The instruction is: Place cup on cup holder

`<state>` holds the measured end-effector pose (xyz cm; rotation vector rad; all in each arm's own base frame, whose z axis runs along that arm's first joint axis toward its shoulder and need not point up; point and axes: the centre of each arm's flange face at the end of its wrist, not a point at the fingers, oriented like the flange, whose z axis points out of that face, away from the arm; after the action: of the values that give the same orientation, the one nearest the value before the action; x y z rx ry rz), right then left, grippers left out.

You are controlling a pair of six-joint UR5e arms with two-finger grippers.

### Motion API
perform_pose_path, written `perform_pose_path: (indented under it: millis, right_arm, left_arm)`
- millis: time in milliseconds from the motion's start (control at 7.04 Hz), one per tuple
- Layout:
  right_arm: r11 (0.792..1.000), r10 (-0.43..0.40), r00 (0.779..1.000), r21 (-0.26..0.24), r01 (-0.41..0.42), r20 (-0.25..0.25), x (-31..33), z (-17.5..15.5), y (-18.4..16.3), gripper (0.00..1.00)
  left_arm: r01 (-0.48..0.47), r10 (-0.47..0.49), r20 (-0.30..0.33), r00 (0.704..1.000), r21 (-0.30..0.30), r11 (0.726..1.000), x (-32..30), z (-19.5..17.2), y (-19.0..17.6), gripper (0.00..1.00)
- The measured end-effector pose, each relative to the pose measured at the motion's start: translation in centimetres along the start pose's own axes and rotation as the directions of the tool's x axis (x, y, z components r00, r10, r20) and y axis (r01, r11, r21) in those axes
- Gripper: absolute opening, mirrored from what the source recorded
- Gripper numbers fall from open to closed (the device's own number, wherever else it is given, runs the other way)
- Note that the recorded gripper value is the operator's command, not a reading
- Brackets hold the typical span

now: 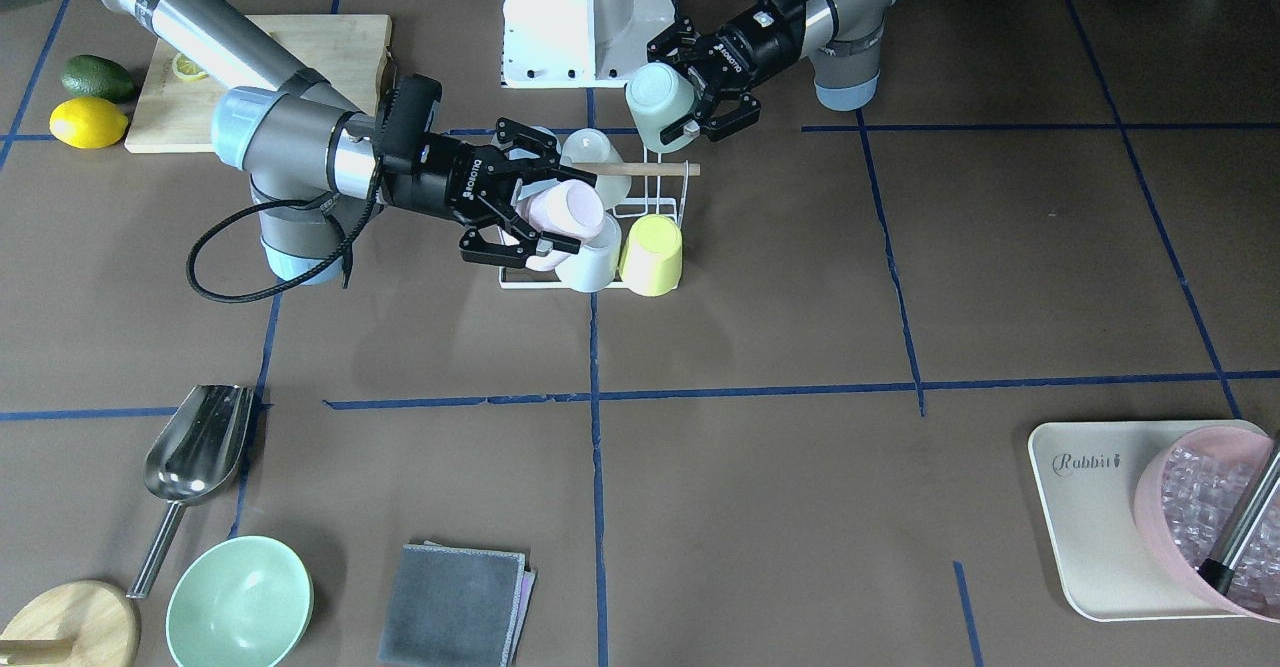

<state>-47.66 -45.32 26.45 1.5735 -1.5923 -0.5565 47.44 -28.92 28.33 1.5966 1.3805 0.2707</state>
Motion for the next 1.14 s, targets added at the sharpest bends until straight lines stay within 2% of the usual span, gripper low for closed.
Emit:
perform_pose_path:
  millis: [710, 1136]
  right_arm:
    - [1.000, 0.003, 1.000, -0.001, -0.003, 0.029, -1.7, -3.5, 1.8, 0.00]
    - [1.000, 0.015, 0.999, -0.009, -0.015, 0.048, -2.7, -3.0, 2.8, 0.00]
  left_arm:
    - [-0.005, 0.005, 0.009, 1.000, -0.013, 1.000, -0.3, 1.8, 1.3, 0.14]
    - [-0.001, 0.001, 0.006, 1.000, 0.001, 1.000, -0.5, 1.4, 1.3, 0.17]
